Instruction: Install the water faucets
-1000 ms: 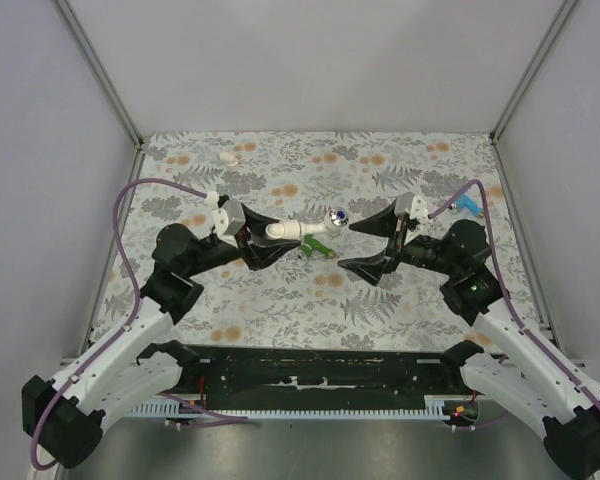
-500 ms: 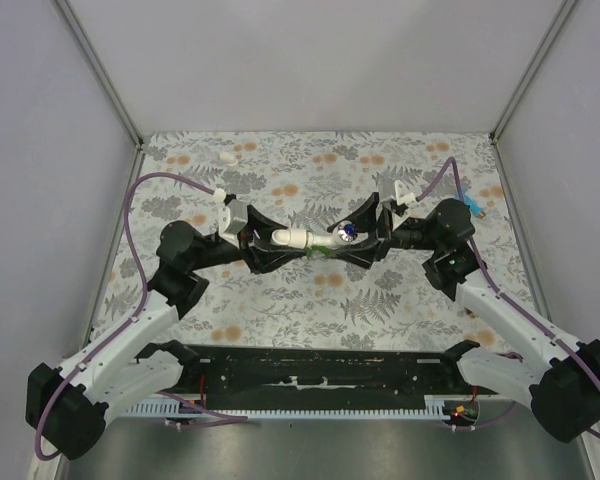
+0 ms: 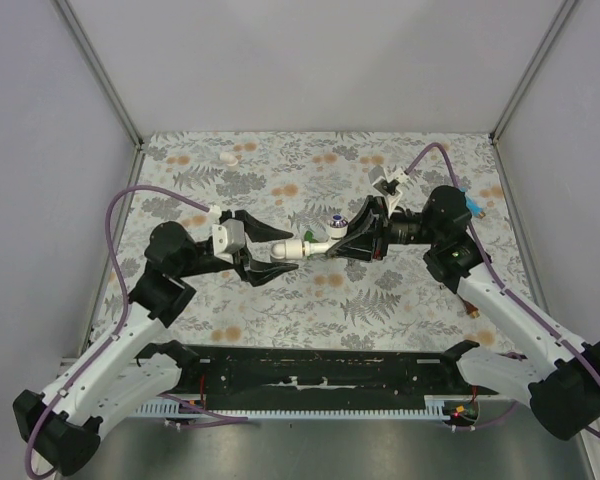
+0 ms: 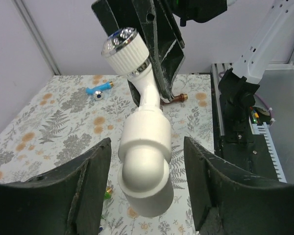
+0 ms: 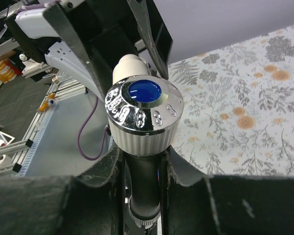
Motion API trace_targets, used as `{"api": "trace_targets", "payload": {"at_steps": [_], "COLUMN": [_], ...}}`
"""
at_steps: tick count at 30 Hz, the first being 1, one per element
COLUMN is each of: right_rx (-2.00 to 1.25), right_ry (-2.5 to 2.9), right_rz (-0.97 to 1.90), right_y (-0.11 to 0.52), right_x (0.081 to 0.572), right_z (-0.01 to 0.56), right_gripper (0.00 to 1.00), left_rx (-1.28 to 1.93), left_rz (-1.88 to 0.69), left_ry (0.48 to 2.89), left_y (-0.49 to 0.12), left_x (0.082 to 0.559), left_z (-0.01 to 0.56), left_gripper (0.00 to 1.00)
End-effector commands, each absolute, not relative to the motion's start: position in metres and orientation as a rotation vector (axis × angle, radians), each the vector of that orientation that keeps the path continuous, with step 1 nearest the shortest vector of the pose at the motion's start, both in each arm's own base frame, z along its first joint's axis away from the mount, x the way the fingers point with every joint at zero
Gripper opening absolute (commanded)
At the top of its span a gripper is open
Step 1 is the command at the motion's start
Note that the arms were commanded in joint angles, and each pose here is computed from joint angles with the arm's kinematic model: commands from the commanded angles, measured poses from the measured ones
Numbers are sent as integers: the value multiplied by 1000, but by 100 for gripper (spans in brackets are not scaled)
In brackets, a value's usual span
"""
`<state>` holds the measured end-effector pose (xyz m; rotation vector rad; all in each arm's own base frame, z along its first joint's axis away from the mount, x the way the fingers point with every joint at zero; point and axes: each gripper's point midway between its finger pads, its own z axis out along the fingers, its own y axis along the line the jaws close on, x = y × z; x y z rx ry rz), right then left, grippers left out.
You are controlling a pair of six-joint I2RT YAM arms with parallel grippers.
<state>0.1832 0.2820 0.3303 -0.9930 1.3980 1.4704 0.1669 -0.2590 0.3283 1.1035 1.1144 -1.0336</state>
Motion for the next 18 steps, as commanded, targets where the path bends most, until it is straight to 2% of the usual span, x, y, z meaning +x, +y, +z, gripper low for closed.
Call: {"api": "trace_targets", "payload": {"at_steps": [1, 6, 11, 15, 18], "right_rx": [-996, -1008, -1000, -998, -1002], "right_ry": [1394, 1358, 1342, 1348, 1361], "right_rz": [1438, 1424, 1397, 1370, 1359], "right_y": [277, 277, 277, 277, 277], "right_x": [180, 181, 184, 189, 191], "right_z": [343, 346, 349, 347, 343], "right_gripper": [0, 0, 0, 0, 0], "left_rx": [1168, 1170, 1172, 1176, 1179], "left_rz": [-960, -996, -985, -984, -986], "left_ry": [1035, 1064, 1108, 1137, 1138], "left_y": [-256, -260, -262, -264, -265], "left_x": [163, 166, 172, 175, 174], "left_z": [343, 338, 331, 326, 325], "left_gripper": [69, 78, 82, 82, 76]}}
